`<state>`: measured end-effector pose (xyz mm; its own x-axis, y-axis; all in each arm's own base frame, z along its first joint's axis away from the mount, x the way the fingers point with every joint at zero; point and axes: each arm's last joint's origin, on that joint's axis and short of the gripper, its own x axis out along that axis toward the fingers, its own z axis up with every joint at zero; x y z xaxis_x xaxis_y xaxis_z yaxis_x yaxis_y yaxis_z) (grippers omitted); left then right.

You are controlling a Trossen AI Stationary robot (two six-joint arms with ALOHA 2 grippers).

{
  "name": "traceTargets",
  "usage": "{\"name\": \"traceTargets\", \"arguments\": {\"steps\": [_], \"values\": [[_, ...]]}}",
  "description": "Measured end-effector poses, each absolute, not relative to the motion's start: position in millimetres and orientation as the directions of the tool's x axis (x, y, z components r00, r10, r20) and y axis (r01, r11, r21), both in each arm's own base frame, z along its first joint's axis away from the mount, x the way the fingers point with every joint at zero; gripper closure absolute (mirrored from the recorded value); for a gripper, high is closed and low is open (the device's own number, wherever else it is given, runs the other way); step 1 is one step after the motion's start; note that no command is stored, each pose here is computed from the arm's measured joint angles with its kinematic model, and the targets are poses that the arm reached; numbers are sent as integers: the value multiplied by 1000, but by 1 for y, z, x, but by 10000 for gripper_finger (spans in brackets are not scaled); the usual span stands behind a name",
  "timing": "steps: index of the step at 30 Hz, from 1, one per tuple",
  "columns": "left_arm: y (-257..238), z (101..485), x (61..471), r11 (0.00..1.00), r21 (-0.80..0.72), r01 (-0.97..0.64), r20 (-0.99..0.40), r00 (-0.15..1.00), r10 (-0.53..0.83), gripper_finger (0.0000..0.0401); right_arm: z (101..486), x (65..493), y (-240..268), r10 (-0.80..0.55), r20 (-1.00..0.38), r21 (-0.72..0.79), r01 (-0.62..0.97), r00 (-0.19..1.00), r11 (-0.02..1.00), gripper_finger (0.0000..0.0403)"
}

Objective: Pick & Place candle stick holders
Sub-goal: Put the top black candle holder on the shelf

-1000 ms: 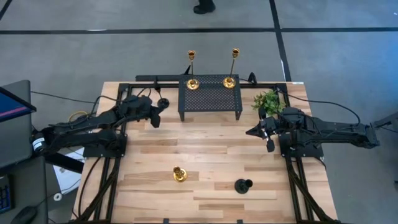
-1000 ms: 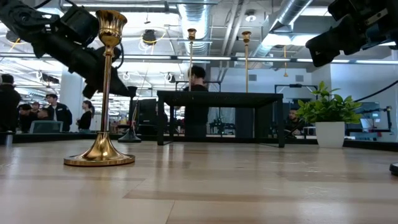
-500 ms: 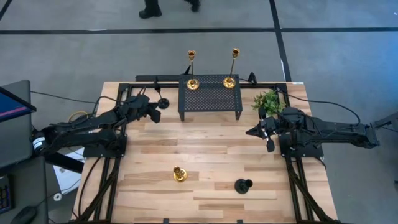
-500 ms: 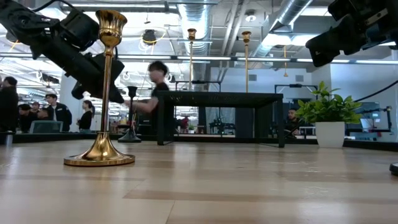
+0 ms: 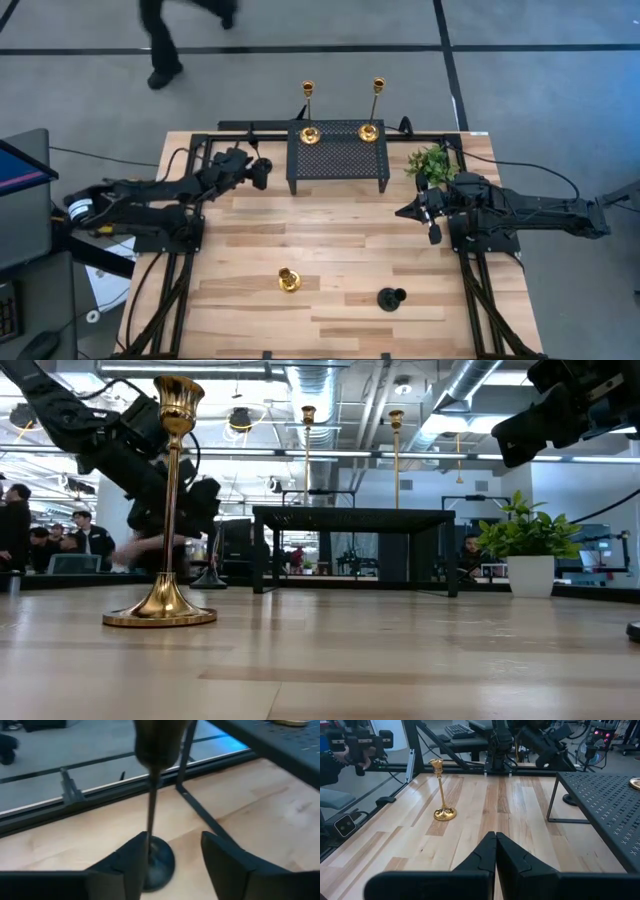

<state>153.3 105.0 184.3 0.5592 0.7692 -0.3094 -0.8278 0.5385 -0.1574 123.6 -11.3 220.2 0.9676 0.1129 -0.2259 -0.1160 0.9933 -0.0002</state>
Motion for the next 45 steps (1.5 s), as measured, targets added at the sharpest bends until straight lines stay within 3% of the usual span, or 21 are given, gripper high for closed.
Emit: {"name": "traceTargets", "arguments": {"steps": [7,13,31,36,45], "values": [[110,180,159,488,-146,-861,-286,509,812,142,220,124,-11,113,-226,0,-116,967,993,403],[116,181,163,485,-169,-858,-238,513,825,108,220,124,-11,113,-226,0,-116,968,993,403],[130,173,172,459,-205,-864,-172,494,852,106,220,124,-11,113,-226,1,-116,967,993,403],[131,173,172,459,-205,-864,-172,494,852,136,220,124,-11,113,-226,0,-115,968,993,403],[131,173,172,443,-203,-873,-167,477,863,262,220,124,-11,113,-226,1,-116,968,993,403]]}}
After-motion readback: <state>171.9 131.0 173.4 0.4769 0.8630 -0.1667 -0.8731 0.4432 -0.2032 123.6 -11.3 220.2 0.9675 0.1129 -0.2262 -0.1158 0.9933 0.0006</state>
